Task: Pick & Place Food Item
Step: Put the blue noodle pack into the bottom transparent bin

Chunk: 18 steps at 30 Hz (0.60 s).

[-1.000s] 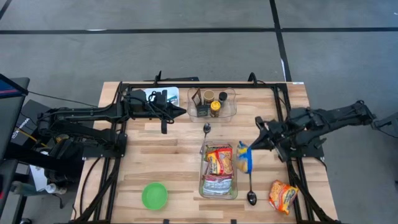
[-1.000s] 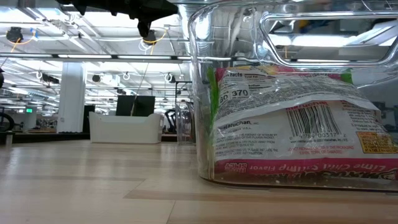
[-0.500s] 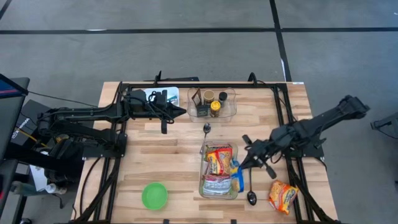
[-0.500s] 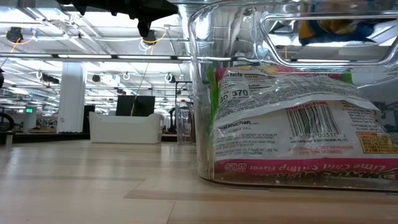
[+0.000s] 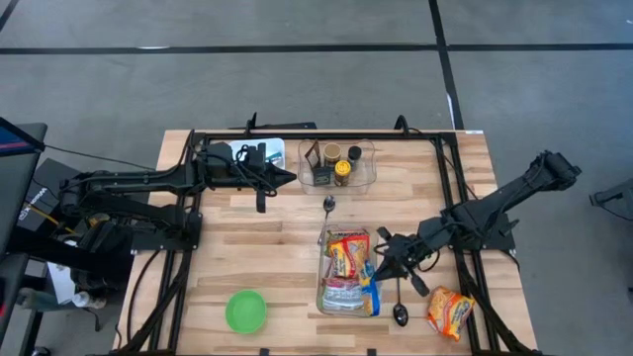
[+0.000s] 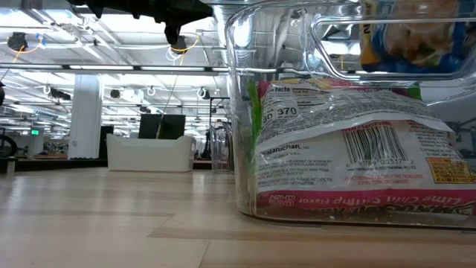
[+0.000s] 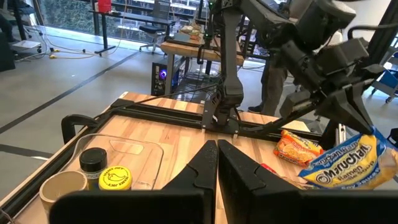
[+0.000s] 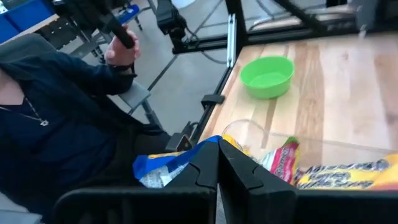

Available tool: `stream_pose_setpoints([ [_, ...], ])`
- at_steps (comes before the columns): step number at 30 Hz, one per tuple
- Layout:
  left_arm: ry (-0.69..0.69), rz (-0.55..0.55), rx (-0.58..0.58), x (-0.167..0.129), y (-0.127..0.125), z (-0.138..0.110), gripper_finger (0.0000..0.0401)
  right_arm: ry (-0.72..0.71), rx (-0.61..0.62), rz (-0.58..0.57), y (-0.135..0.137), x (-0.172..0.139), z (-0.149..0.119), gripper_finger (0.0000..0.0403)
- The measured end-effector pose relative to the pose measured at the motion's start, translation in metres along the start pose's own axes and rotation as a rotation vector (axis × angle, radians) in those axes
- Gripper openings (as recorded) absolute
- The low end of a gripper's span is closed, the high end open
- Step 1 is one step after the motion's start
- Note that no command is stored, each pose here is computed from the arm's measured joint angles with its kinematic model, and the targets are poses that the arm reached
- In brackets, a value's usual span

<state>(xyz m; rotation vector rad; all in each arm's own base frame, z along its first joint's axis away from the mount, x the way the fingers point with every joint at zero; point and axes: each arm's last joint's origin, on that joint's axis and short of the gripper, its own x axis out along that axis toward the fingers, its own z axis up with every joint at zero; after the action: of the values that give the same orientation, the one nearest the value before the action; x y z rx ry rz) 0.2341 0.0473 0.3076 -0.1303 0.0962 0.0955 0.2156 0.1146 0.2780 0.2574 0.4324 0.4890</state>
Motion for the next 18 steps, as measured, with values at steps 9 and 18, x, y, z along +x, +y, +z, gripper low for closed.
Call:
stream_pose_setpoints([
  [9,0.0,0.0,0.0,0.0,0.0,0.0,0.0008,0.012,0.007,0.008,0.0,0.013,-0.005,0.0],
  [18,0.0,0.0,0.0,0.0,0.0,0.0,0.0008,0.047,0.047,-0.074,-0.025,0.024,-0.007,0.0],
])
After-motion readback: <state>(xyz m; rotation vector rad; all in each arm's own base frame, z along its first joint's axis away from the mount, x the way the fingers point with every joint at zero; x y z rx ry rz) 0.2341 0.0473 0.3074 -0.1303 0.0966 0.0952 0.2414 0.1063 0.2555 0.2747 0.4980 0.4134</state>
